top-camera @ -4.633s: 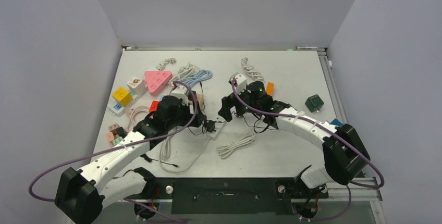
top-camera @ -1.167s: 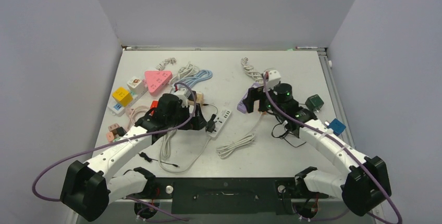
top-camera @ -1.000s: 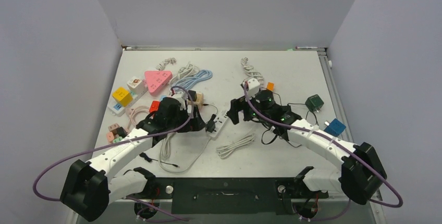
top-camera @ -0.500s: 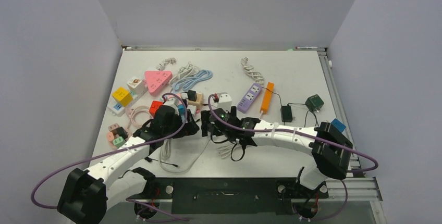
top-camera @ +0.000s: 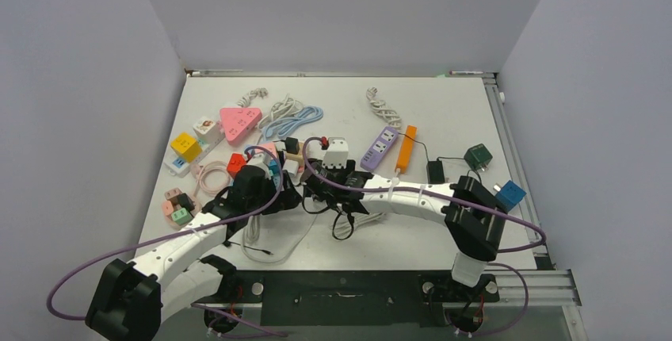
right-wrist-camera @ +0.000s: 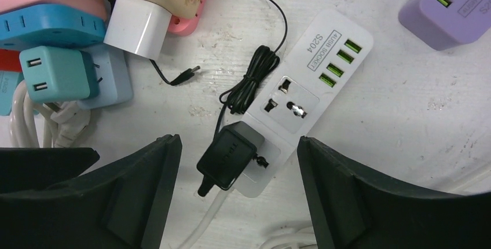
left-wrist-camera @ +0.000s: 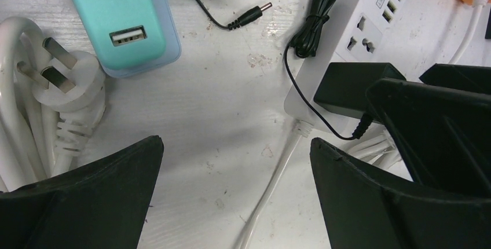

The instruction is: Pull the plug off the socket

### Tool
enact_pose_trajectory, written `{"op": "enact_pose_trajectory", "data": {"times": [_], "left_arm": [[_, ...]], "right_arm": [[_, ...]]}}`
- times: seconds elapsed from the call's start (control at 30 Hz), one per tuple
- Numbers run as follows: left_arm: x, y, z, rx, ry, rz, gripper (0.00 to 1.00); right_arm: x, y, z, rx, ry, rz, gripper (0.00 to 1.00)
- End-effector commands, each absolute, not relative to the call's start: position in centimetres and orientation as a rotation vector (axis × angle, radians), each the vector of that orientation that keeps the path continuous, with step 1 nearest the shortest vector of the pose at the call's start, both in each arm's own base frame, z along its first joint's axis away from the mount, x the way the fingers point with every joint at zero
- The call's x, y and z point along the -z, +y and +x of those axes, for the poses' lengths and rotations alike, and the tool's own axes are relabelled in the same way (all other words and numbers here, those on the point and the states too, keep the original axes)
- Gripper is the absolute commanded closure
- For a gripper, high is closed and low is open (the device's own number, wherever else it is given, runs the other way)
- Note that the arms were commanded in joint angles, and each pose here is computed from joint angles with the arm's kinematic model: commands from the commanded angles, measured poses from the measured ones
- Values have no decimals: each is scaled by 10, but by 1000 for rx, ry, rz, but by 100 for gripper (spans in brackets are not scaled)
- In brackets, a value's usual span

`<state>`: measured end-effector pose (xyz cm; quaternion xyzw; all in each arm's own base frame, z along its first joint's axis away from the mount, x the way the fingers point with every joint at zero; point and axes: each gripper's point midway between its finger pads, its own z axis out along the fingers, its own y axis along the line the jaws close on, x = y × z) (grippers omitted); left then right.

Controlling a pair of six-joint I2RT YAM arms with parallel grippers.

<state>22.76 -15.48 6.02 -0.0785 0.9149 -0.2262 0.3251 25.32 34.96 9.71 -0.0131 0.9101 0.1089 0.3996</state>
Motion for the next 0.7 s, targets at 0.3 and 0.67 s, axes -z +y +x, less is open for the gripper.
{"op": "enact_pose_trajectory", "data": {"times": [0.3,0.67], "left_arm": [[-74,-156,241,610,2317,-208,4],[-78,-154,243,603,2307,-205,4]], "right_arm": [[-95,369,260,-240,2308,-21,34],[-82,379,259,-256,2333,-43,50]]}}
